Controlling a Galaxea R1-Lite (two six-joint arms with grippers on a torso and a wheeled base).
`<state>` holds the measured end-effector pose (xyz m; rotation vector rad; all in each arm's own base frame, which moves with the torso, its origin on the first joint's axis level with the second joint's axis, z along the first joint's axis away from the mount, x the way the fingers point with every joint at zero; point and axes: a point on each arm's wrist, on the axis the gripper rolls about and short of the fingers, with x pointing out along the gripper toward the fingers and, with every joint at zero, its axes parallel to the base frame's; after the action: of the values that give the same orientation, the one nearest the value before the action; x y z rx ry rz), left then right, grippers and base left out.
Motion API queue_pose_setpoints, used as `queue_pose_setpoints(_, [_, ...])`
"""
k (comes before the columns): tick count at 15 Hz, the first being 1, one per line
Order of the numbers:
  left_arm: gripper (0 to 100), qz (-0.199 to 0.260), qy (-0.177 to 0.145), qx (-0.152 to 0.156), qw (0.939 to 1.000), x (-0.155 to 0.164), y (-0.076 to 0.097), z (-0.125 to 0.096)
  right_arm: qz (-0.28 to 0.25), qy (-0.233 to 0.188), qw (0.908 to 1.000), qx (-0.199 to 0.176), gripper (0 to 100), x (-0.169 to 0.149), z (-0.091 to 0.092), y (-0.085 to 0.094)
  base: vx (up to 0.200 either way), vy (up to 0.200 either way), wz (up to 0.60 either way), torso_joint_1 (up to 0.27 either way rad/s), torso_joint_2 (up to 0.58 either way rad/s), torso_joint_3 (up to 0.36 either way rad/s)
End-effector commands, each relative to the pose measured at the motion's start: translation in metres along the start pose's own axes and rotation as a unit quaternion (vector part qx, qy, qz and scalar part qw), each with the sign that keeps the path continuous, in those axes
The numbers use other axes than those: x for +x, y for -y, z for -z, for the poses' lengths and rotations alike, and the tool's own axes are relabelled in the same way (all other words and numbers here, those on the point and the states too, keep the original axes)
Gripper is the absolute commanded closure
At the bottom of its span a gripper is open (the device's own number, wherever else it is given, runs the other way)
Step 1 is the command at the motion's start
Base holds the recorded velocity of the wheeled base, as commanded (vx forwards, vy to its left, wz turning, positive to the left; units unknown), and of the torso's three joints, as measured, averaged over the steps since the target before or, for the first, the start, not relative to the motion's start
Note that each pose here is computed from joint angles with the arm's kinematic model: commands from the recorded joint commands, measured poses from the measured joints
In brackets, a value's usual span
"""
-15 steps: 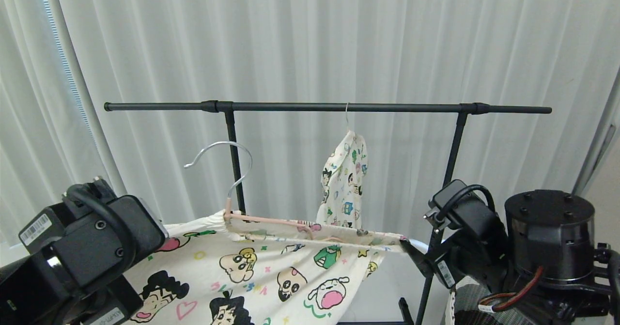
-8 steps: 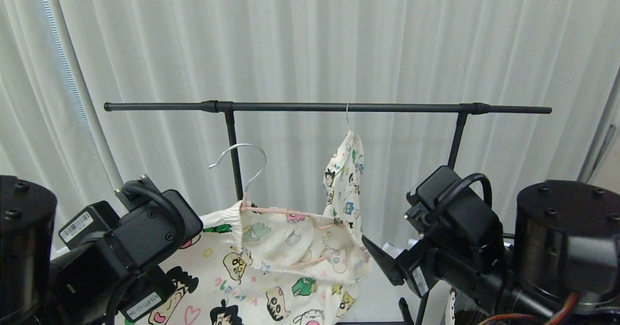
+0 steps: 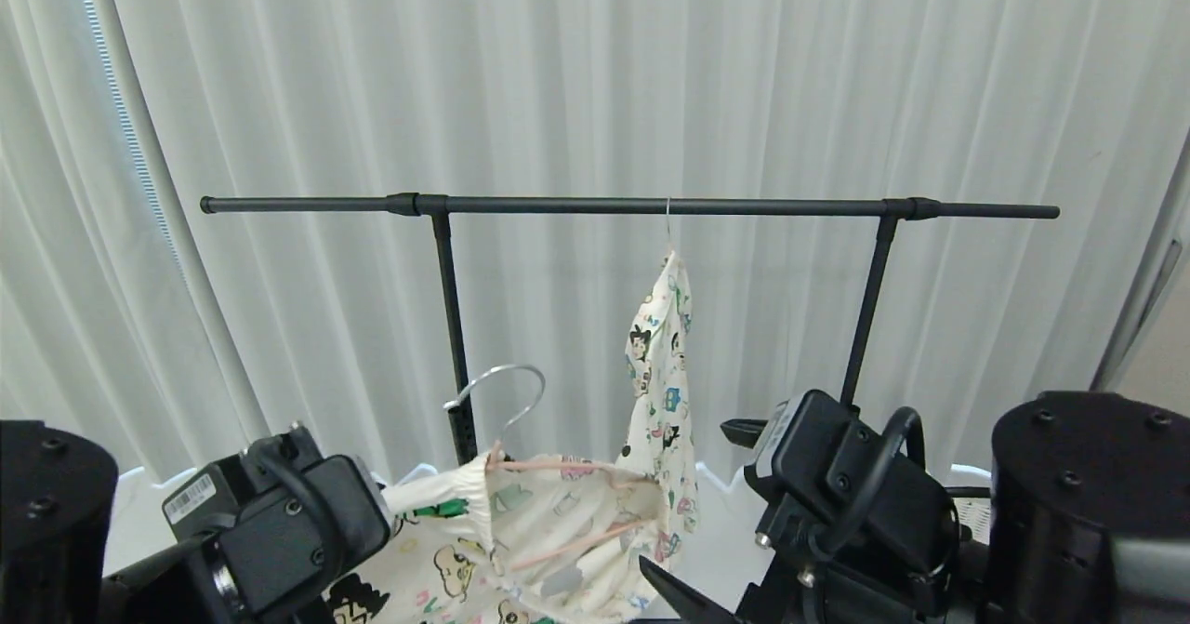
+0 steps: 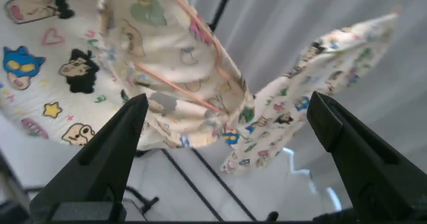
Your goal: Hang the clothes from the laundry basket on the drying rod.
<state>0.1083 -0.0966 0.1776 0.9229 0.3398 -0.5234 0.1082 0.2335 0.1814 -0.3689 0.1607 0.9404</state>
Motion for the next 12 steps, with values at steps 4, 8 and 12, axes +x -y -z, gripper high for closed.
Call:
queue_pose_setpoints(4, [100,0.074,0.084,-0.006,0.9937,-0.018,0.006,0.012,-0.135,-0.017,0.9872,-0.084,0,0.003,0.003,0.016,0.0,0.0,0.0,0.0,0.0,0.0])
queue_pose_setpoints(8, [100,0.124,0.138,0.008,0.9825,-0.024,0.011,0.006,-0.208,-0.031,0.9715,-0.11,0,0.016,-0.003,0.011,0.0,0.0,0.0,0.0,0.0,0.0])
queue_pose_setpoints(12, [100,0.126,0.162,0.011,0.9786,-0.029,0.008,-0.004,-0.232,-0.049,0.9655,-0.108,0,0.033,0.003,0.002,0.0,0.0,0.0,0.0,0.0,0.0])
